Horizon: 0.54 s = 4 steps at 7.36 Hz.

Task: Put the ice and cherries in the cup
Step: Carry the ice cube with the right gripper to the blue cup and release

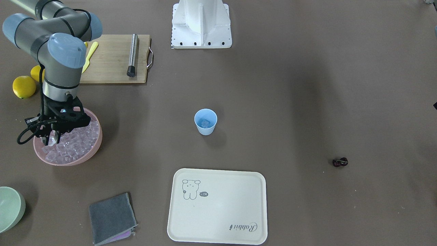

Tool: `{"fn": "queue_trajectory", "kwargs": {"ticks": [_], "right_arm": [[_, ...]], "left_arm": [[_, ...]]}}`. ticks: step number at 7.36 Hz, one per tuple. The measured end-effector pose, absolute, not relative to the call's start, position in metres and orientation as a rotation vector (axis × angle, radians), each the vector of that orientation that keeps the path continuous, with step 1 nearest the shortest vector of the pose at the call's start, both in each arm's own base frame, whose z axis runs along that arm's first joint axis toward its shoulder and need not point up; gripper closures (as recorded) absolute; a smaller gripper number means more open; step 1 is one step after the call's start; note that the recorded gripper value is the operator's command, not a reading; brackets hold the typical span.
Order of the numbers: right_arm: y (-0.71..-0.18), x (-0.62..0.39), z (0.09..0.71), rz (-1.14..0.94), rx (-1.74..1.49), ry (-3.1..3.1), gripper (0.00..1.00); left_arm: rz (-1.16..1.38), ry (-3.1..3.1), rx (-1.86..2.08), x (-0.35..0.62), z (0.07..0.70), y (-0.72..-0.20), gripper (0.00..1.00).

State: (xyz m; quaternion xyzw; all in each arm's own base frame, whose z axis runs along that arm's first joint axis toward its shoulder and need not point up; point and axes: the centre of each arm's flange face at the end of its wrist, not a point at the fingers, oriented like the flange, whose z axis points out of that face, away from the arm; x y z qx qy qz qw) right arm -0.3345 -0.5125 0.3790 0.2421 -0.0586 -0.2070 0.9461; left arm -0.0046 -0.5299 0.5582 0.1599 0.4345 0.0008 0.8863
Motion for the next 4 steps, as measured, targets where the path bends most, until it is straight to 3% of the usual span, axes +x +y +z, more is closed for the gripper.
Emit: {"fn": "queue_trajectory", "kwargs": {"ticks": [4], "right_arm": [[-0.478, -0.435, 0.226, -0.2, 0.513, -0.444, 1.0]], "left_arm": [[-0.002, 0.906, 0.343, -0.005, 0.55, -0.533, 0.02]]}}
